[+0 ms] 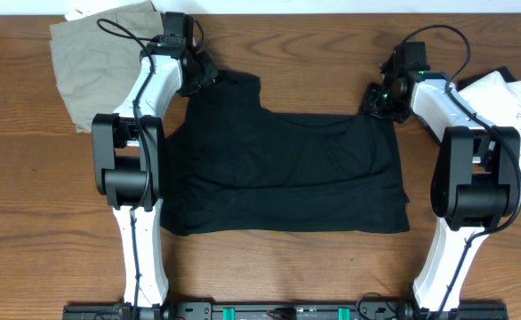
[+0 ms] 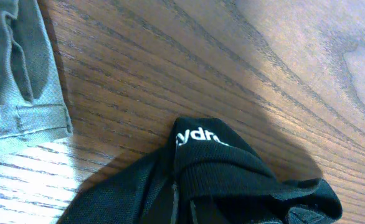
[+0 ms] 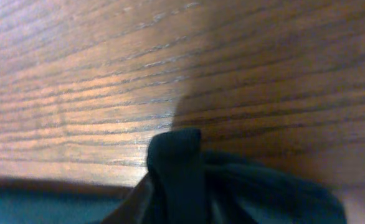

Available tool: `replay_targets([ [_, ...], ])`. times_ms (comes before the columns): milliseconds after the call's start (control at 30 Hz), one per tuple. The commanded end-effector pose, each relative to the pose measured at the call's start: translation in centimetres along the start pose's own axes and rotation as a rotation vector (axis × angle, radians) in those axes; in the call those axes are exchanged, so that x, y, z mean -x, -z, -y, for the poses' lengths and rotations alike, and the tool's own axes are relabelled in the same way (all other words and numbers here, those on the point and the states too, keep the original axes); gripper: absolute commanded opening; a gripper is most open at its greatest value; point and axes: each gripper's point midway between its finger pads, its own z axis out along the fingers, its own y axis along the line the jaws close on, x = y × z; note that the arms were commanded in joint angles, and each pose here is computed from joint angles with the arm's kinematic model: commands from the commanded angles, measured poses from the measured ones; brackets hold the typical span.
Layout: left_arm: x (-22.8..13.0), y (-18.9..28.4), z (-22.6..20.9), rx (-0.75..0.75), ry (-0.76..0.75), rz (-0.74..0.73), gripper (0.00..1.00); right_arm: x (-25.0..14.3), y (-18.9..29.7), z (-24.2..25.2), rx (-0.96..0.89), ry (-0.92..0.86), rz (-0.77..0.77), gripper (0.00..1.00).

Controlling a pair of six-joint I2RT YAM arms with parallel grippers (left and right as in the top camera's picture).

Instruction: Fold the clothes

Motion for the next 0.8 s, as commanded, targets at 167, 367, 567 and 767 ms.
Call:
replay_targets([
  [167,-0.6,-0.4,-0.4,0.01,-0.023,-0.024,0.06,-1.1,-1.2,1.8,-0.025,-0.039,-0.054,0.01],
  [367,-0.3,1.0,-0.2,0.008,-0.02,-0.017,0.06,-0.7,0.1,2.7,-0.031,-0.066,-0.047,0.01],
  [567,0.1,3.8,0.7,-0.004,-0.041,-0.001,0.06,-0.4,2.3,2.8,-0.031,-0.066,-0.034,0.01],
  [767,0.3,7.4,1.6,-0.014,-0.046,0.016,0.06,-0.5,4.1,2.3,-0.03,-0.048,-0.03,0.01],
])
